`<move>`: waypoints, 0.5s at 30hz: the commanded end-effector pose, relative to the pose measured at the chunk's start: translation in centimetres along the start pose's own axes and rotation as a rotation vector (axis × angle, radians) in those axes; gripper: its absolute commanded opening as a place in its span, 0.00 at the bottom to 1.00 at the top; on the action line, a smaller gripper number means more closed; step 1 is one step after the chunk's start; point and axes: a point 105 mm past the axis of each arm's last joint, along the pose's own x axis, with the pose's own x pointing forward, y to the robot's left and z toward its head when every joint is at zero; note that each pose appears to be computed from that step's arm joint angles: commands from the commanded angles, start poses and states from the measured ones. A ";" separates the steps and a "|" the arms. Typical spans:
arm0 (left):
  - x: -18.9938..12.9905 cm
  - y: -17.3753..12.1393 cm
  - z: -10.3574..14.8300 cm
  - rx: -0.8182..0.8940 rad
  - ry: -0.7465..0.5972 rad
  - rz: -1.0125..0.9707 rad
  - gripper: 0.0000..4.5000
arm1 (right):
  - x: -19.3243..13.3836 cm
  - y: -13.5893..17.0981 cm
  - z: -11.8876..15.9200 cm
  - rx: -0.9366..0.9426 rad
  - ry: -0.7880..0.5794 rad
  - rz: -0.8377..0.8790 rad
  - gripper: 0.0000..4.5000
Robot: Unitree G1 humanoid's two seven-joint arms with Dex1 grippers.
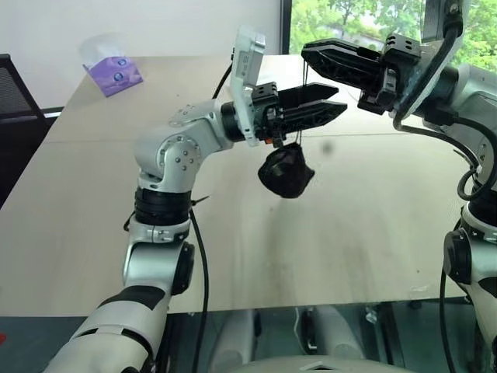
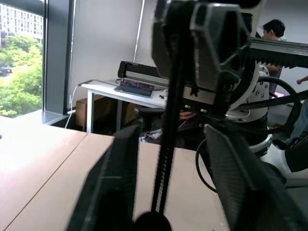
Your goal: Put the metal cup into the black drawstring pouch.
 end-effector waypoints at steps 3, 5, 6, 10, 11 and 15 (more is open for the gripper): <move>-0.1 -0.2 -0.1 0.046 0.027 -0.011 0.01 | -0.8 1.1 2.4 -0.066 -0.061 -0.003 0.00; -0.4 0.1 -1.5 0.032 0.068 0.003 0.01 | -1.1 0.9 3.3 -0.069 -0.098 -0.025 0.00; -0.7 0.5 -2.6 0.019 0.099 0.022 0.01 | -1.4 0.7 4.1 -0.068 -0.134 -0.040 0.00; -2.6 1.4 -7.3 -0.034 0.218 0.088 0.01 | -2.8 -0.5 8.5 -0.078 -0.311 -0.109 0.00; -3.1 1.7 -8.2 -0.046 0.238 0.110 0.01 | -3.2 -0.8 9.4 -0.080 -0.344 -0.130 0.00; -5.1 2.7 -11.1 -0.086 0.302 0.184 0.01 | -4.7 -2.0 11.3 -0.079 -0.417 -0.199 0.00</move>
